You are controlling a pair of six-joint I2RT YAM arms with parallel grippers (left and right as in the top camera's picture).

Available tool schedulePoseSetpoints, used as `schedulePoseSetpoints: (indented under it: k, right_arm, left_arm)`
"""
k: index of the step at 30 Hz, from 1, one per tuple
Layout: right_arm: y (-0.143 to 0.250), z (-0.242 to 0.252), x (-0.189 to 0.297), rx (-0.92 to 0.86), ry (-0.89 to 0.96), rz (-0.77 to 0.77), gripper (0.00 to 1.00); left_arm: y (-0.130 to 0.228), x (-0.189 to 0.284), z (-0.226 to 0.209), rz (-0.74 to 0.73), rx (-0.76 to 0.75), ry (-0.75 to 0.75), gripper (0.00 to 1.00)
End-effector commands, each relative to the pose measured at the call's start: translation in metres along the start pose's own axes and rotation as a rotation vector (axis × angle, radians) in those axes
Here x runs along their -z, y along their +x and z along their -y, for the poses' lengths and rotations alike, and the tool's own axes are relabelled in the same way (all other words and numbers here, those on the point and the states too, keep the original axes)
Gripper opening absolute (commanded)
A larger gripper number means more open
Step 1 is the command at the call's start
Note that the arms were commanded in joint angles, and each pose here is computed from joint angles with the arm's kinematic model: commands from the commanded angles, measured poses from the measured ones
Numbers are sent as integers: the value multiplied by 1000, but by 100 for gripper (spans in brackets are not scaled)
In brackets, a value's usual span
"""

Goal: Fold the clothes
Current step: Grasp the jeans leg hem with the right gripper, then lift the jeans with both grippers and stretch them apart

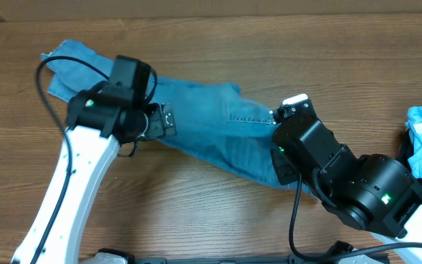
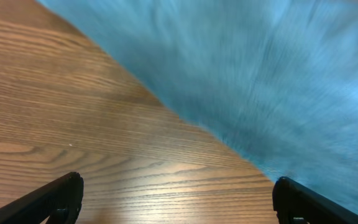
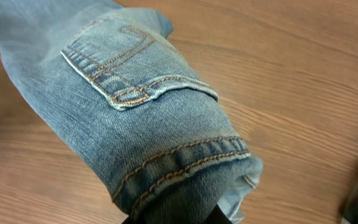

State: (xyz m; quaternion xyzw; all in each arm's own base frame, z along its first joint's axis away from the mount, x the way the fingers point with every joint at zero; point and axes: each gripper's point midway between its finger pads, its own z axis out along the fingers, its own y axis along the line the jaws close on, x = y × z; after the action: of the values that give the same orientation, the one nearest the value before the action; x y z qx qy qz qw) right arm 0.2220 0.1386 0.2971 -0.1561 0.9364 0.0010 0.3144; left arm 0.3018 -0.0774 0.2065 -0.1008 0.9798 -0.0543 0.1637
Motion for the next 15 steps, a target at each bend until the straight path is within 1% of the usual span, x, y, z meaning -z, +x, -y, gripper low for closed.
schedulePoseSetpoints:
  k: [1,3,4,5,6,7,9,12,13,15]
  right_arm:
    - [-19,17,28,-32,39,100,9]
    - [-23,29,37,-49,84,150,9]
    - [-24,33,39,-52,99,161,9]
    - [-24,33,40,-53,99,162,9]
    - [-22,33,40,-50,99,156,9]
    - [-22,33,39,-48,101,152,9]
    - [-22,33,39,-48,101,152,9]
    - [-22,33,39,-48,101,152,9]
    - [-22,33,39,-49,100,152,9]
    - [-22,33,39,-48,100,152,9]
  left_arm:
    - [-3,37,-7,117,-7,27,100]
    - [-2,41,-8,126,-6,31,100]
    - [-2,39,-13,126,6,4,100]
    - [-3,37,-25,136,78,-53,100]
    - [-7,36,-31,141,115,-61,100]
    - [-22,34,-47,164,185,-58,100]
    - [-37,29,-65,173,222,-45,100]
    - [-62,6,-99,152,317,-12,100]
    - [-71,-10,-118,133,378,-10,100]
    - [-86,-35,-140,119,417,-3,100]
